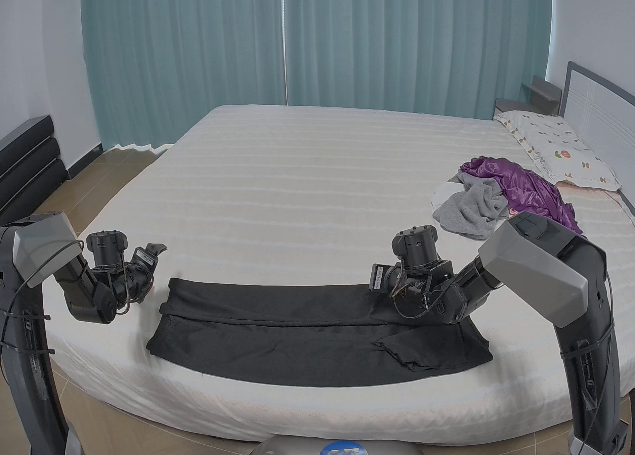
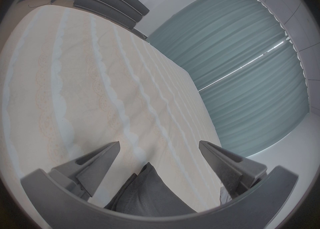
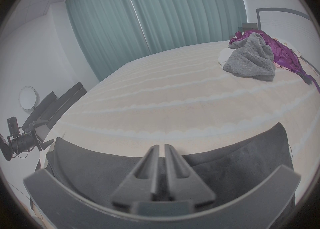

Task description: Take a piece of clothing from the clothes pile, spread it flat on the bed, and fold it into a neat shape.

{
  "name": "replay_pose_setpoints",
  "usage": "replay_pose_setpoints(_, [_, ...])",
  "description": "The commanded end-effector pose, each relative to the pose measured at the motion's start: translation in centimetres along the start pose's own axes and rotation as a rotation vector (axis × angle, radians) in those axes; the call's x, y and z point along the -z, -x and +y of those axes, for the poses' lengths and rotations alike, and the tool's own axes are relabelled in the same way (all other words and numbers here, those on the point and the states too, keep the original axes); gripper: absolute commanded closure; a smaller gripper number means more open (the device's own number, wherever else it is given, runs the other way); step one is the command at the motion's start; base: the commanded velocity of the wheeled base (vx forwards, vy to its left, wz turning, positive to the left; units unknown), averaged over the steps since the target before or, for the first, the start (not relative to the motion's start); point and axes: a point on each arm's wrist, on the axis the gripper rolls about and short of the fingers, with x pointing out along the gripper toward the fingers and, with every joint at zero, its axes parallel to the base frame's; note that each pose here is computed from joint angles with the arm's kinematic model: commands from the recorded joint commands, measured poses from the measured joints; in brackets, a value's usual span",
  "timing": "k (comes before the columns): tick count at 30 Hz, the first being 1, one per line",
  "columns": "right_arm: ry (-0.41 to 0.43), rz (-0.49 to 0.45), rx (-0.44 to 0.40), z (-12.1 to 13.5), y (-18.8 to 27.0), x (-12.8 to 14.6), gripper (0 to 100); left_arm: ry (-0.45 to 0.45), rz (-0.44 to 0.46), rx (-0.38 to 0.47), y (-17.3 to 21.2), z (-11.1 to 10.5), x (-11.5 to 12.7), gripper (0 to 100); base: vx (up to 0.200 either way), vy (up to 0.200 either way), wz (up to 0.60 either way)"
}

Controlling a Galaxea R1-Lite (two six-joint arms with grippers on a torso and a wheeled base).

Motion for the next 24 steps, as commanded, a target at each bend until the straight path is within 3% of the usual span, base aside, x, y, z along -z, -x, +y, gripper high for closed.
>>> replay_pose_setpoints(1, [0.001,0.000,-0.005,0.1,0.7,-0.2,0,0.001,0.001,-0.002,0.0,0.1,0.1,0,0.000,0.000,0.00])
replay_pose_setpoints(10, [0.024,0.009,-0.008,0.1,1.7,0.0,0,0.001,0.001,-0.002,0.0,0.1,0.1,0,0.000,0.000,0.00])
replay_pose_setpoints(11, [0.035,0.019,-0.005,0.1,1.6,0.4,100,0.001,0.001,-0.002,0.0,0.1,0.1,0,0.000,0.000,0.00])
replay_pose_setpoints(16, [0.099,0.054,0.009,-0.4,1.1,1.7,100,0.001,0.001,-0.002,0.0,0.1,0.1,0,0.000,0.000,0.00])
replay_pose_setpoints(24, [0.111,0.039,0.000,0.0,1.1,1.3,100,-0.002,0.003,-0.002,-0.1,0.1,0.1,0,0.000,0.000,0.00])
